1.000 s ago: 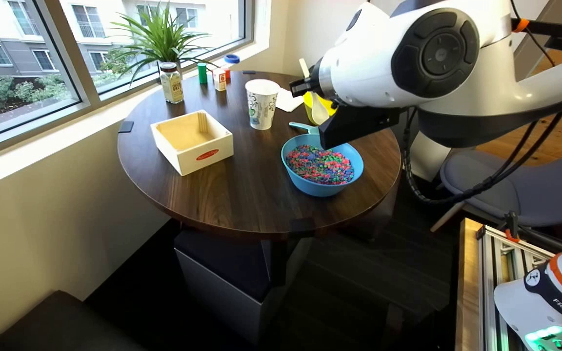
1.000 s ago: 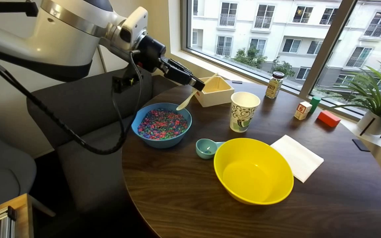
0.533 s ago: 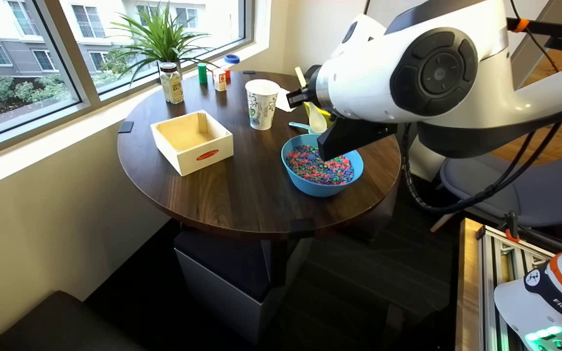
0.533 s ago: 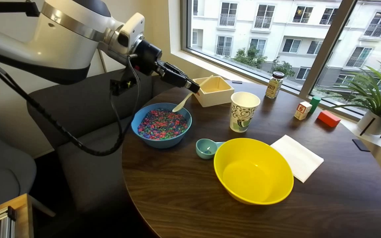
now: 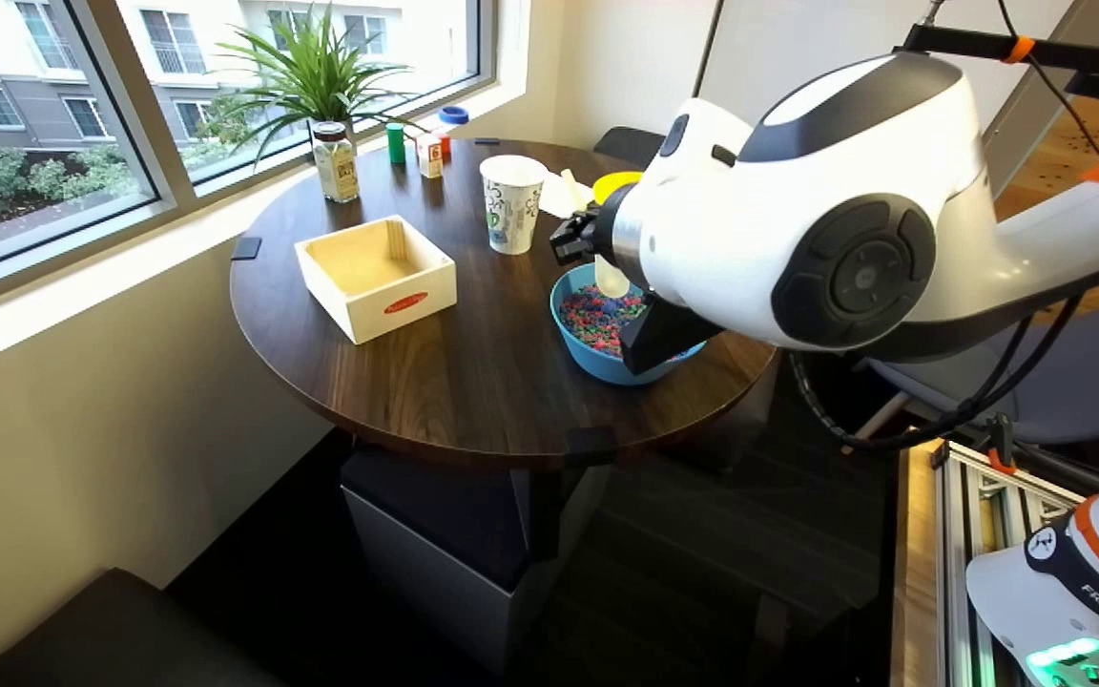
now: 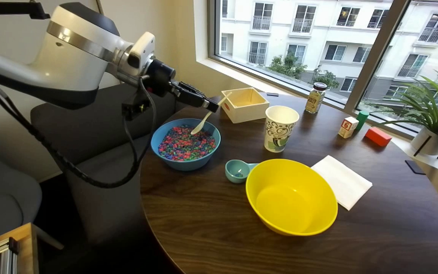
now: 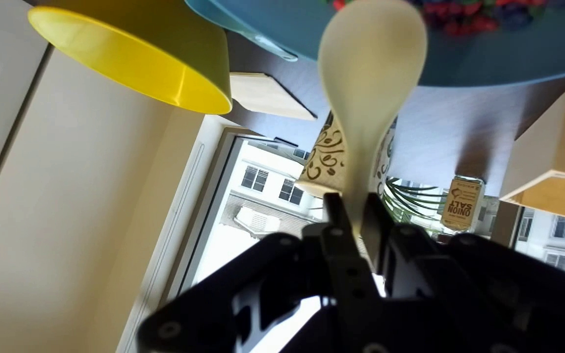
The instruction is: Use the spoon to take one scoop from the blue bowl, empty it into the measuring cup and then take another scoop and empty into the yellow bowl
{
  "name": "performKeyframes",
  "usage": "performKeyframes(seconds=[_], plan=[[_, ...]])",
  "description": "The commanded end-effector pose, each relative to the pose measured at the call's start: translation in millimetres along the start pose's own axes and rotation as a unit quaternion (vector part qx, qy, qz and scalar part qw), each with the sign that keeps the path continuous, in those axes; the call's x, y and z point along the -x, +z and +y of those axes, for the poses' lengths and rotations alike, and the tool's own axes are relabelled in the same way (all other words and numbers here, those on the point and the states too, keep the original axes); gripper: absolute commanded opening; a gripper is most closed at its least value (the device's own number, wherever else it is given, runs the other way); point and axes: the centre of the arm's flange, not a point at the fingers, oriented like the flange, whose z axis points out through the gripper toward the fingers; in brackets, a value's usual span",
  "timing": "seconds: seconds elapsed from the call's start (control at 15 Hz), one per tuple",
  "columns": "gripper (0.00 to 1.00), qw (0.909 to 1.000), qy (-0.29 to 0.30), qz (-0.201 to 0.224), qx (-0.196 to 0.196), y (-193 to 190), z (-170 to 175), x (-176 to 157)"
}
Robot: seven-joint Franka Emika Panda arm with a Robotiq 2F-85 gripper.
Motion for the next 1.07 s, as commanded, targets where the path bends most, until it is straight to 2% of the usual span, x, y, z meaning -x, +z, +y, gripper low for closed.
performKeyframes(seconds=[0.0, 0.53, 1.0], plan=[[0.03, 0.9997, -0.005, 0.025, 0.005, -1, -7, 24], [0.03, 0.9991, -0.02, 0.037, -0.002, -9, -26, 53], [0.03, 0.9994, -0.024, 0.023, -0.005, -14, -32, 62]])
